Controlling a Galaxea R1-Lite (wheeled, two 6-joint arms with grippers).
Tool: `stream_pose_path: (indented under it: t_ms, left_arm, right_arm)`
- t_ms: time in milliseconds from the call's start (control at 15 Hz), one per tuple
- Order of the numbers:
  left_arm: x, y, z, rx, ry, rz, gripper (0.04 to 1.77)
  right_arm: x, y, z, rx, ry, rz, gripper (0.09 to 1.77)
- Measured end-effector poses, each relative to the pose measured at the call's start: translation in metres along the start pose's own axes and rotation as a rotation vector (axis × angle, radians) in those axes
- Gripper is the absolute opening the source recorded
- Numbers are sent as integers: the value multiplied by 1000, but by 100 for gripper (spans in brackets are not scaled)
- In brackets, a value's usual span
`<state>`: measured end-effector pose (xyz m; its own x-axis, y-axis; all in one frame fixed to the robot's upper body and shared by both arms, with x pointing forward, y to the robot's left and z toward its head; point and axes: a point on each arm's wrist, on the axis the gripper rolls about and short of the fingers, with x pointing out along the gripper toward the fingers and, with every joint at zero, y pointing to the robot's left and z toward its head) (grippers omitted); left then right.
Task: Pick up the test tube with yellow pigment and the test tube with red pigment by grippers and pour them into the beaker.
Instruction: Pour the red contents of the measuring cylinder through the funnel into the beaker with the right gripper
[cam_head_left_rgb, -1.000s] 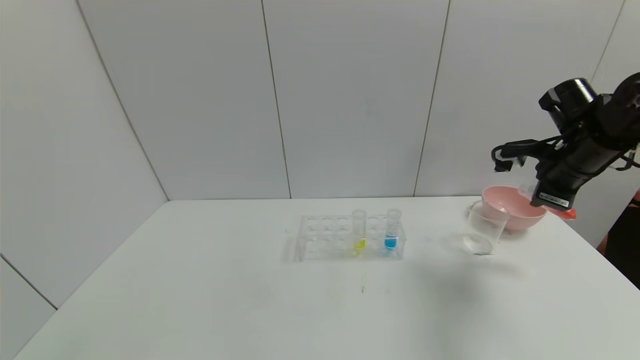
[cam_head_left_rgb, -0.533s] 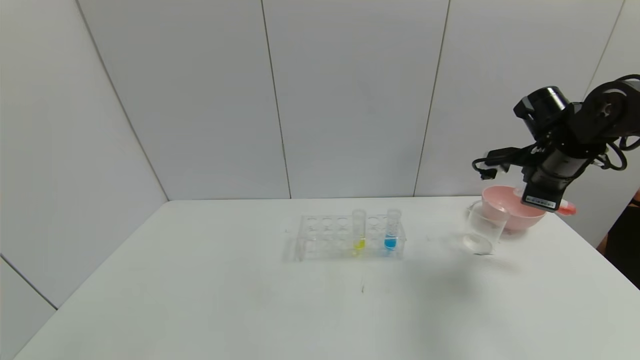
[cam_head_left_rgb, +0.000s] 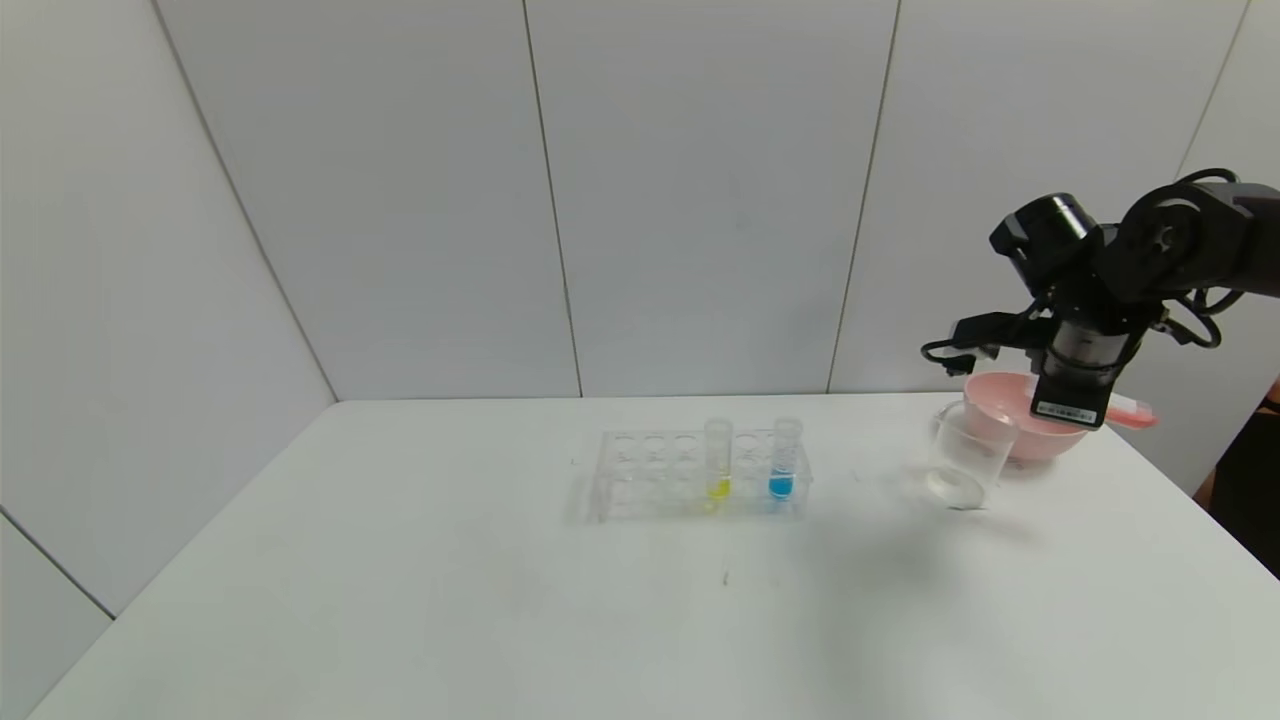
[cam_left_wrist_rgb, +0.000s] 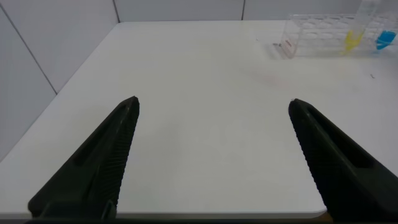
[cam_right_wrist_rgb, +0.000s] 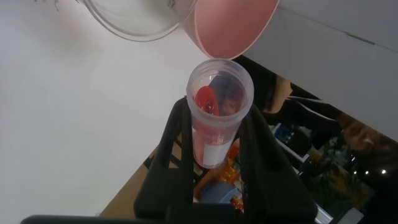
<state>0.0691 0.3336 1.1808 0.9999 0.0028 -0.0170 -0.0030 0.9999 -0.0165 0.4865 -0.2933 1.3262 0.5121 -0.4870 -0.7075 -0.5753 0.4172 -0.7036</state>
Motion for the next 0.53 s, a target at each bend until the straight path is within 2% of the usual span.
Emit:
stream_pose_path:
  t_ms: [533]
  left_arm:
    - [0,0,0,0,0,0,172]
  right_arm:
    - [9,8,11,-43,90,-51,49]
